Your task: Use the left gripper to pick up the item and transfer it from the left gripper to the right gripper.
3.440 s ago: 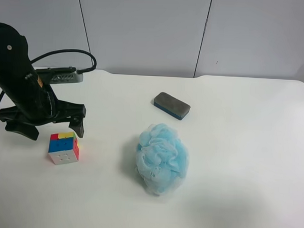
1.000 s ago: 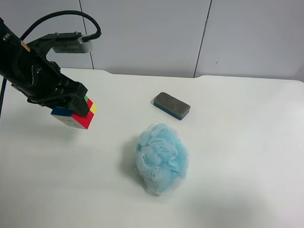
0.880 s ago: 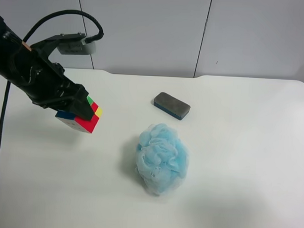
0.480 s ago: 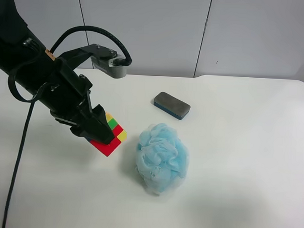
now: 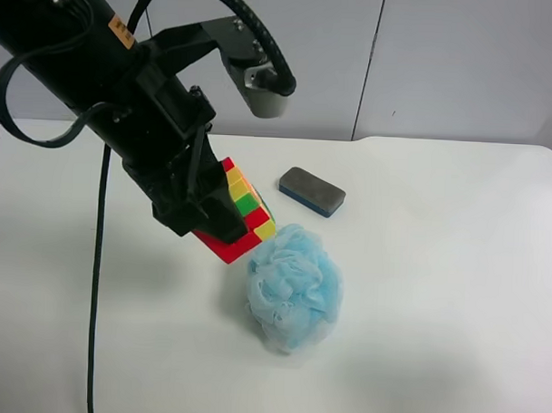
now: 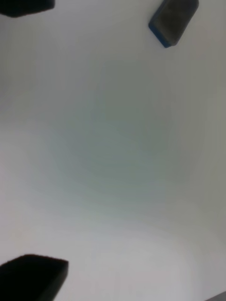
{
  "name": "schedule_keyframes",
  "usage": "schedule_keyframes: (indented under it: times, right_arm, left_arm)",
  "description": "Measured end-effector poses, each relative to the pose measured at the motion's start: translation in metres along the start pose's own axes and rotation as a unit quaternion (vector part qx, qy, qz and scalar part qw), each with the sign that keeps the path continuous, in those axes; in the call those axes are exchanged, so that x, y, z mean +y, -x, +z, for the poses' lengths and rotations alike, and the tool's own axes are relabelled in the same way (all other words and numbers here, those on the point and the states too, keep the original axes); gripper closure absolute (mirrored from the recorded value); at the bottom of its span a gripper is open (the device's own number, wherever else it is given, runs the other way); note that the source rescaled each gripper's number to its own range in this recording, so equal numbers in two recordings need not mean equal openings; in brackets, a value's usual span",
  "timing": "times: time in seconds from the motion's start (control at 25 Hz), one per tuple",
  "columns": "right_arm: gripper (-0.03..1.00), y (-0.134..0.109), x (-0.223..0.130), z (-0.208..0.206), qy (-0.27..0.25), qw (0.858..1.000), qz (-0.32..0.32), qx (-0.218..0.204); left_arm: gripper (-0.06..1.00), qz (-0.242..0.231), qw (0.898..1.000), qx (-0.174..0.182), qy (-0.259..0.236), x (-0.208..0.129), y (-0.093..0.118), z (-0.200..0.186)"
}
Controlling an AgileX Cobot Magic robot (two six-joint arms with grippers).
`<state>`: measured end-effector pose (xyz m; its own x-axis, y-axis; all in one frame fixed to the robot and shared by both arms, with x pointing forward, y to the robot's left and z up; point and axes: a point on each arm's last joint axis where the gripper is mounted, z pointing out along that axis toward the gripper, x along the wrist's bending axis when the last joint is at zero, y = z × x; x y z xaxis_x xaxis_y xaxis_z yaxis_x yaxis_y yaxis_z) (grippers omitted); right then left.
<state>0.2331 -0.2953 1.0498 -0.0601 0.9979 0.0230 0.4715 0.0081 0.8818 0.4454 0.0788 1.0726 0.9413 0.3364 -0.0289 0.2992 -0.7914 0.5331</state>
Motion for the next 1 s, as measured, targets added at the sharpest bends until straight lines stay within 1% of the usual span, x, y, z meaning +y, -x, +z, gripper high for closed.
schedule_keyframes:
  times: [0.12, 0.24, 0.56, 0.76, 1.0]
  right_arm:
    - [-0.03, 0.0000, 0.0000, 0.0000, 0.000, 1.000, 0.000, 0.000]
    - [-0.03, 0.0000, 0.0000, 0.0000, 0.000, 1.000, 0.000, 0.000]
    - [-0.03, 0.0000, 0.0000, 0.0000, 0.000, 1.000, 0.000, 0.000]
    - [-0.03, -0.0002, 0.0000, 0.0000, 0.000, 1.000, 0.001, 0.001]
    - [-0.03, -0.0050, 0.0040, -0.0006, -0.005, 0.999, 0.015, 0.027]
  left_arm:
    - [0.94, 0.031, 1.000, 0.002, 0.000, 0.0007, 0.0001, -0.0005]
    - [0.94, 0.051, 0.999, 0.002, 0.000, 0.0007, -0.0001, -0.0005]
    - [0.94, 0.073, 0.997, 0.004, 0.001, 0.0009, -0.0004, -0.0005]
    - [0.94, 0.099, 0.995, 0.012, 0.009, 0.0026, -0.0017, -0.0006]
    - [0.94, 0.138, 0.990, 0.026, 0.022, 0.0053, -0.0038, -0.0007]
